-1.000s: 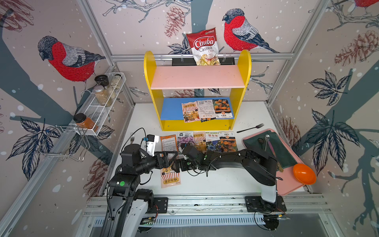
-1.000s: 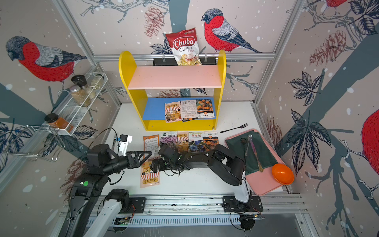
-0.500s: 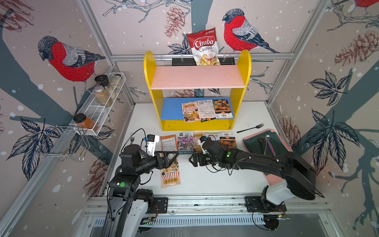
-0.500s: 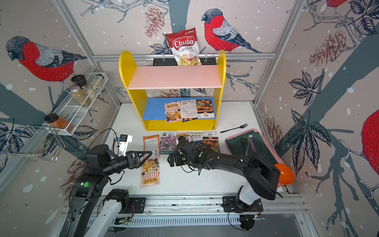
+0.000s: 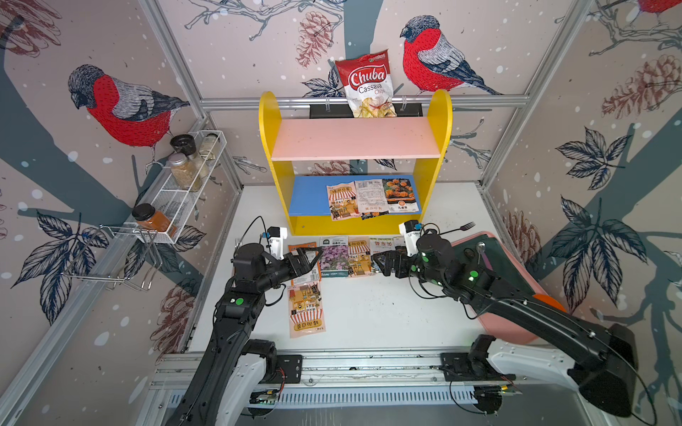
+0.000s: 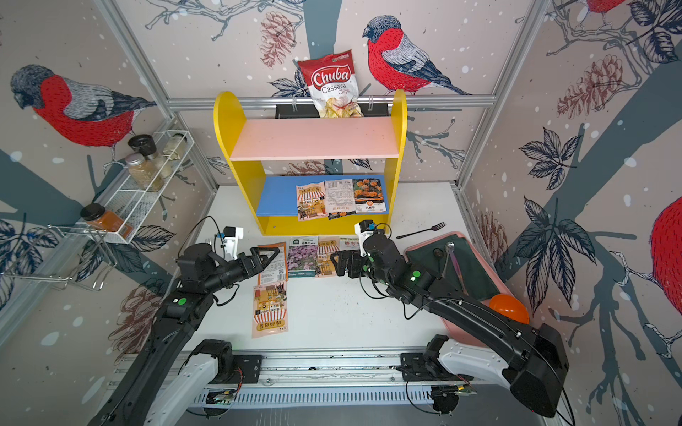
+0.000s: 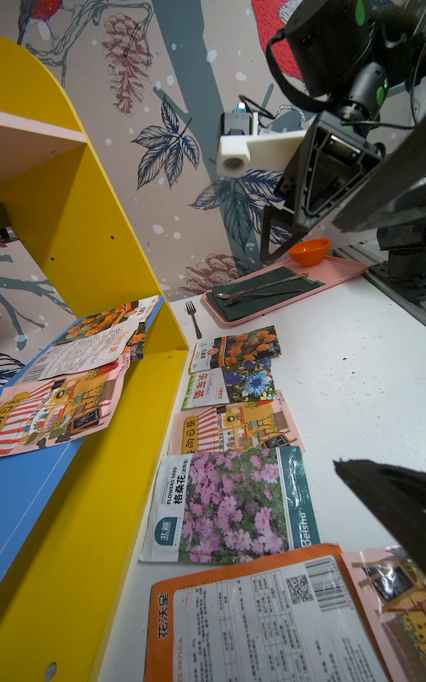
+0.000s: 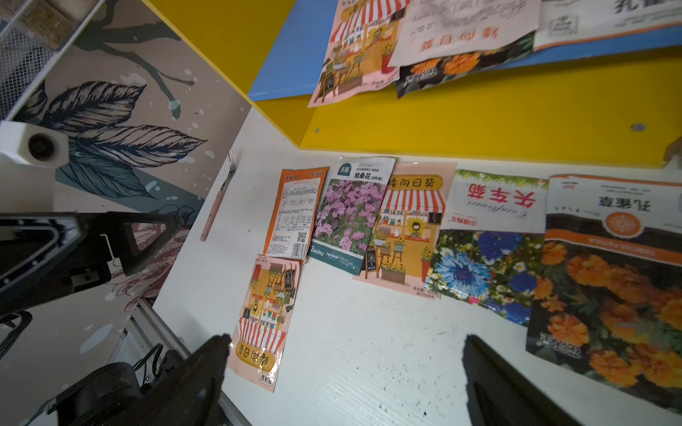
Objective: Take the seed bag off the shelf
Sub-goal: Place the seed packet at the center of the board, then pick up the seed packet from the shelf.
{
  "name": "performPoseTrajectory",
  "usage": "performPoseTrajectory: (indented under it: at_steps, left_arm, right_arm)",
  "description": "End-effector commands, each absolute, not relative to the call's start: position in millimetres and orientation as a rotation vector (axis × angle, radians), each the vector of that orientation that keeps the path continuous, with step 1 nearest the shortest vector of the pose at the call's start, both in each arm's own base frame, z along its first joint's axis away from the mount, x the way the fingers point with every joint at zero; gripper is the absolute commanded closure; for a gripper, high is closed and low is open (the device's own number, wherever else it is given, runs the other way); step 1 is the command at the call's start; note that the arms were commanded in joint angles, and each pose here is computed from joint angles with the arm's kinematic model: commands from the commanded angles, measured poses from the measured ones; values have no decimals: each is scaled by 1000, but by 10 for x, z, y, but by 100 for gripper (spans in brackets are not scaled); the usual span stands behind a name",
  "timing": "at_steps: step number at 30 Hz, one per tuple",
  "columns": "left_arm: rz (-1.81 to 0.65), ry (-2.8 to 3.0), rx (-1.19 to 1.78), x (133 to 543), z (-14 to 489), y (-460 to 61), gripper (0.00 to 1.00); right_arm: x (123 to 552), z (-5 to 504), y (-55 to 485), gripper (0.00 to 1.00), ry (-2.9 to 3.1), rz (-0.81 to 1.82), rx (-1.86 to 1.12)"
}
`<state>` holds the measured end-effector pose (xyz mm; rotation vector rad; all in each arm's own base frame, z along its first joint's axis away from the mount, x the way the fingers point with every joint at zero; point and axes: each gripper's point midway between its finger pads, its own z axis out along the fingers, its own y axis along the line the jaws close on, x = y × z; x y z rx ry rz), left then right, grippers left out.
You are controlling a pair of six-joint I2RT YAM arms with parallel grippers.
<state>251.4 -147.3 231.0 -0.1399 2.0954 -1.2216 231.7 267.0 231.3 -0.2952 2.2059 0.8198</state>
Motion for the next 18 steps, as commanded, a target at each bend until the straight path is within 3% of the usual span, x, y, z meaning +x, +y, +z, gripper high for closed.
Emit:
performPoseTrajectory:
  at_steps: [1, 18]
  left_arm:
    - [-1217, 1998, -140, 2748, 2448, -1549, 4]
    - [-1249, 1950, -327, 3447, 2032, -1656, 9]
  right_arm:
    - [2352, 2329, 2532, 0, 2197, 770, -298]
    - [2423, 2433, 2313, 0, 2159, 763, -237]
